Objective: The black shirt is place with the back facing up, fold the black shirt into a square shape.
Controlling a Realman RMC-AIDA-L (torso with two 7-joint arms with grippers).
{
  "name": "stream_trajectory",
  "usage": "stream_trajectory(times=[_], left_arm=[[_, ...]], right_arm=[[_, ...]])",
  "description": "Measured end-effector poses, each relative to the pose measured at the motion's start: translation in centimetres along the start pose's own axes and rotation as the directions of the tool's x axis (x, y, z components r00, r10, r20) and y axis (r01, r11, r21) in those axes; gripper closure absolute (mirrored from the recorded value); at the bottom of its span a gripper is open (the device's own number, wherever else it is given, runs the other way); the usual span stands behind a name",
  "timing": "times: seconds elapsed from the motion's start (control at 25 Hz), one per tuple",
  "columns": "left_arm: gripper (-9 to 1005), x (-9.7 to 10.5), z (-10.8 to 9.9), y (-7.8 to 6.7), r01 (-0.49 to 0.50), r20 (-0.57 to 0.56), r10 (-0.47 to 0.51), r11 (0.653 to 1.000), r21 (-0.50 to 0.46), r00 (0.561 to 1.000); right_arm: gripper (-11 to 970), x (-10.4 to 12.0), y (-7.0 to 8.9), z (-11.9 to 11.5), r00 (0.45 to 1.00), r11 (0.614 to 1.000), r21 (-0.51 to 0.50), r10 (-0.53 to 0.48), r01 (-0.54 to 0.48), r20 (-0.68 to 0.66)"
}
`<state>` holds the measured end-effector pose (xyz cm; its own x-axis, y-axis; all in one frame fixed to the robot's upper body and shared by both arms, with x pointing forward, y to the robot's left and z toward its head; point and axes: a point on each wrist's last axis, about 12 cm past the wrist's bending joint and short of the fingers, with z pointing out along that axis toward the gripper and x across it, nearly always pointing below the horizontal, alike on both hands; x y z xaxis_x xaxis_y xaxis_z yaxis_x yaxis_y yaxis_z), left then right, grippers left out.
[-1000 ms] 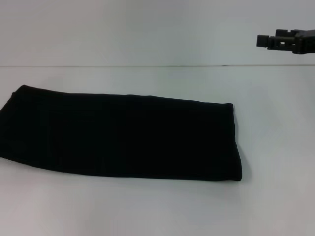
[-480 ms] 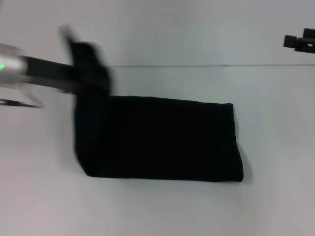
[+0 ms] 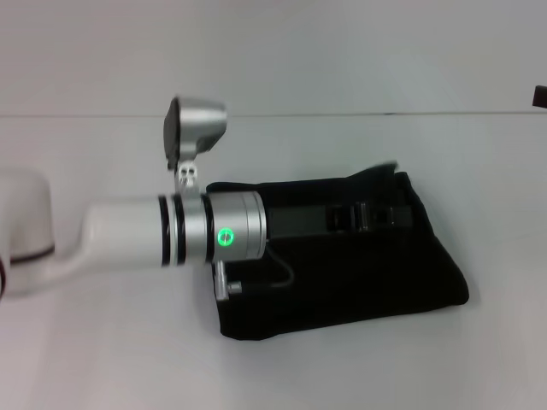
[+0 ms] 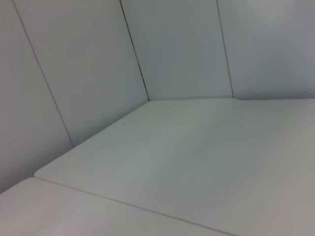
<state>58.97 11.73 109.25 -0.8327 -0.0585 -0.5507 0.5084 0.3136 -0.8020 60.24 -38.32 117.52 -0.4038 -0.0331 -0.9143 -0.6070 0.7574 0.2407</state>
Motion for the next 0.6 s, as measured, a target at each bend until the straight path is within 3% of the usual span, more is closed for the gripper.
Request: stream_trajectory(times=[0.16,0.32,0.44,0.6], left_arm=[[963,2.6,-0.2,0.3,-0.036,0.128,0.026,0.997,0.072,0.991],[913,3.7,-0.5,0.1,-0.041,0.152,0.023,0.992,0.117,0.988],[688,4.0,-0.5,-0.7,-0.057,0.137,0.033,0.983,0.177,0.99],[502,3.8,-1.4,-0.9,-0.114,0.123,0.09,0.972,0.206,0.988]], right_arm=[[68,0.2,0.2,0.0,1.0,1.0,-0.014,0.005,-0.006,-0.013],[77,0.7,0.5,0.7,0.997,0.998,-0.028,0.046,-0.048,-0.063],[84,1.0,0.8,1.5,0.986,0.994,-0.027,0.102,-0.106,-0.13],[93,1.7,1.5,3.4,0.949,0.983,-0.029,0.169,-0.183,-0.266]])
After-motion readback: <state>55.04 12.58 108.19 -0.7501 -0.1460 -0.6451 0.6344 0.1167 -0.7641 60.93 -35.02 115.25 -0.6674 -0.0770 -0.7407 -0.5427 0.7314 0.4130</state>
